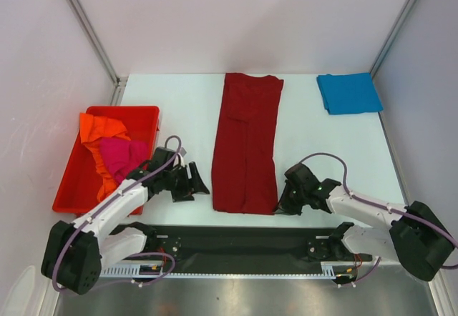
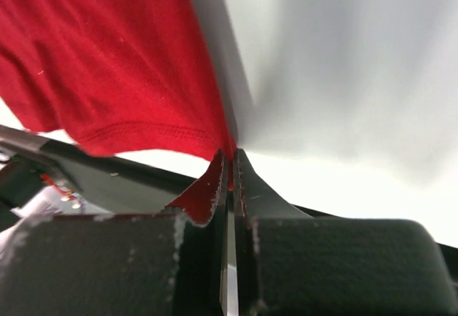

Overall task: Fold and stack the t-shirts
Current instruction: Fold the tshirt

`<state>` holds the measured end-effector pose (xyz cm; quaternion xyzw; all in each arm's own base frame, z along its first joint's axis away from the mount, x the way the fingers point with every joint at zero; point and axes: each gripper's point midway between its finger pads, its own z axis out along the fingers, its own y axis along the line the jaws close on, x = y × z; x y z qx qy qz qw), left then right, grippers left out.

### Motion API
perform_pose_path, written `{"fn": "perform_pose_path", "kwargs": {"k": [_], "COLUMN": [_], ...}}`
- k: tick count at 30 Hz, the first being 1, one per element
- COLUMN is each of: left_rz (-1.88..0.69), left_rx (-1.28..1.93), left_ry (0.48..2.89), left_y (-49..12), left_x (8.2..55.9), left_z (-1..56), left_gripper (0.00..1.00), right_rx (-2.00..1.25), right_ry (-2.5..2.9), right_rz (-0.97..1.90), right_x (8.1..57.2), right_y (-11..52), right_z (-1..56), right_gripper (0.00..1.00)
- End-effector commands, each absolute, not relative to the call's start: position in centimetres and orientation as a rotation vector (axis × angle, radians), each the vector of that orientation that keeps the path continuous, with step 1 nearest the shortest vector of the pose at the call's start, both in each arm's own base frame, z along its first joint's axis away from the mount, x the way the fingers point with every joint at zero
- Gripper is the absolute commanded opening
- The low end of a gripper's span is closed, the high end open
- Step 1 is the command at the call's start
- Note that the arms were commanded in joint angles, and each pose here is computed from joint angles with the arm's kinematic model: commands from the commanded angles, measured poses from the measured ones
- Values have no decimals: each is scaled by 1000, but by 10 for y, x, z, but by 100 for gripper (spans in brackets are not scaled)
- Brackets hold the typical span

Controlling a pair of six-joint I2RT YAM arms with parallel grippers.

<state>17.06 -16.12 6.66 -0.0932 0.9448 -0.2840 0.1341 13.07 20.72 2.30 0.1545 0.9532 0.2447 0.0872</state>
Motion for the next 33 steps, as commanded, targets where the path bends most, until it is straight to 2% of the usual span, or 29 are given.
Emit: {"fn": "perform_pose_path", "kwargs": {"k": [1, 8, 10, 12, 22, 33], "left_rz": [-928, -997, -1078, -1117, -1141, -1148], "left_rx": [-315, -330, -365, -378, -402, -400], "left_ry": [2750, 2810, 2782, 2767, 2809, 2841], "left_y": [-179, -199, -208, -213, -224, -229], "left_x": [162, 141, 142, 142, 140, 137], "left_z": [59, 46, 49, 52, 40, 31], "left_gripper": [72, 69, 58, 52, 54, 50], "right_rx": [357, 412, 419, 415, 376, 388], "right_ry": [2938, 2916, 2905, 2902, 2911, 2901], "right_rz": [645, 711, 724, 730, 692, 698], "right_x": [107, 104, 106, 107, 108, 109], "right_y": [181, 185, 186, 187, 184, 184], "right_z": [8, 5, 5, 7, 10, 12], "right_gripper": [0, 0, 0, 0, 0, 0]}}
